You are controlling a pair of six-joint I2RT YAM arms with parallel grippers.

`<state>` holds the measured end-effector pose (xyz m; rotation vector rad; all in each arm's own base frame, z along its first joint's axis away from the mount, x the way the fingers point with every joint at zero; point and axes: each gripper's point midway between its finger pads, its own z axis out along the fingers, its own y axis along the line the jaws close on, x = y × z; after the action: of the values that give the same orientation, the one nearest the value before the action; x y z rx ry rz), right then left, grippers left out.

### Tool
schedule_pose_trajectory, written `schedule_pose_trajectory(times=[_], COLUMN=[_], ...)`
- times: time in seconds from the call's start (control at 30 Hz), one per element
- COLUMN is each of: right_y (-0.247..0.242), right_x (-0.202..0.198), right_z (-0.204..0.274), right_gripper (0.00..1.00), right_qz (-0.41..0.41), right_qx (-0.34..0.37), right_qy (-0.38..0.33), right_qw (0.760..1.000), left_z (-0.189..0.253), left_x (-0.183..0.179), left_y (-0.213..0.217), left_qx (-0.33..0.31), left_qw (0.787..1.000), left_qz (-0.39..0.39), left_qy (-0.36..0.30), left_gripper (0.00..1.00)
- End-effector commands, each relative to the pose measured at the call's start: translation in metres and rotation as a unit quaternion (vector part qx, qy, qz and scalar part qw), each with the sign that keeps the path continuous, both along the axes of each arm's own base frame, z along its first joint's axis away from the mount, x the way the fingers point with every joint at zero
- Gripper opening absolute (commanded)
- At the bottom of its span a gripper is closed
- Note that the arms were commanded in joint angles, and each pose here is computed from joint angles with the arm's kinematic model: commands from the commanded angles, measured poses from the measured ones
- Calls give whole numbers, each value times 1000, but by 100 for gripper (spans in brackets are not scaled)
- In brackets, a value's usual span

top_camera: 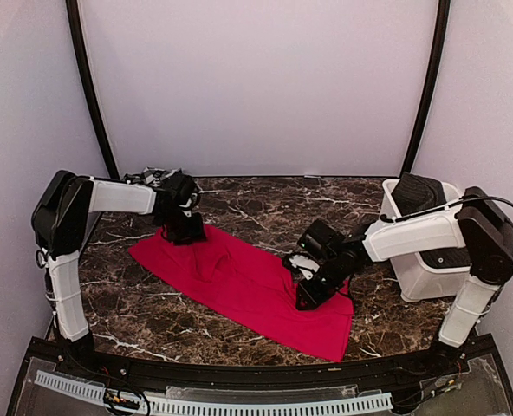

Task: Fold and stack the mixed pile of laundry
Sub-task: Adjust the rectangle-folded T-shirt at the center of the board.

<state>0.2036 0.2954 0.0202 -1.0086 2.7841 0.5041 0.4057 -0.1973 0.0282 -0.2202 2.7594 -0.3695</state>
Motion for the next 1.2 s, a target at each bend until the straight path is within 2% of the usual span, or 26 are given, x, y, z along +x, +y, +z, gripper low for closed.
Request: schedule_pose_trajectory(times=[0.0,0.03,0.13,0.3,0.33,0.37,0.4,0.43,0.5,0.63,0.73,0.77,0.8,0.83,0.87,0.9,0.93,0.97,1.0,1.03,1.17], right_y=[-19,-17,-7,39,53,68,80,94,119,133,125,121,116,109,102,97,91,85,81,80,81], right_x=[-78,-87,-111,-144,-148,-150,-150,-147,-139,-117,-94,-85,-74,-56,-40,-25,-7,10,26,41,71], right_z=[-28,-28,-27,-14,-8,-1,6,15,40,83,108,117,122,126,130,133,135,135,134,134,116], right_gripper=[29,29,29,30,30,30,30,30,31,34,35,36,36,36,36,36,36,36,36,36,32], right_qz=[-7,-2,12,61,77,96,113,127,154,161,145,138,128,109,94,79,62,43,29,20,14], right_qx=[-54,-55,-52,4,18,36,51,64,101,141,176,190,197,200,202,204,207,207,207,207,173], right_qy=[109,116,133,157,155,152,146,134,113,53,20,8,-5,-22,-37,-50,-62,-69,-74,-79,-79], right_qw=[993,992,990,986,985,983,982,981,976,975,973,972,972,973,974,974,975,975,975,975,982], left_z=[-33,-45,-38,-46,-30,-39,-23,-24,5,58,117,114,137,127,142,126,139,120,126,109,79], left_x=[-12,-13,8,38,51,54,66,70,87,93,90,85,84,78,75,69,67,61,56,48,26], left_y=[-52,-59,-95,-126,-135,-138,-146,-148,-155,-145,-137,-130,-126,-117,-112,-100,-96,-88,-84,-79,-77], left_qx=[8,8,-15,-26,-31,-27,-33,-29,-33,-26,-51,-49,-57,-51,-57,-51,-61,-61,-69,-70,-97], left_qw=[993,991,988,979,978,975,974,973,971,971,967,969,967,971,971,976,976,979,979,981,984], left_qz=[-101,-116,-150,-200,-207,-219,-224,-229,-236,-225,-215,-211,-204,-197,-188,-177,-163,-157,-149,-146,-134], left_qy=[56,66,44,35,19,22,1,-3,-38,-78,-124,-117,-138,-125,-136,-116,-130,-116,-122,-109,-73], left_gripper=[47,47,46,46,46,46,46,46,47,49,50,50,50,50,50,50,50,50,50,50,49])
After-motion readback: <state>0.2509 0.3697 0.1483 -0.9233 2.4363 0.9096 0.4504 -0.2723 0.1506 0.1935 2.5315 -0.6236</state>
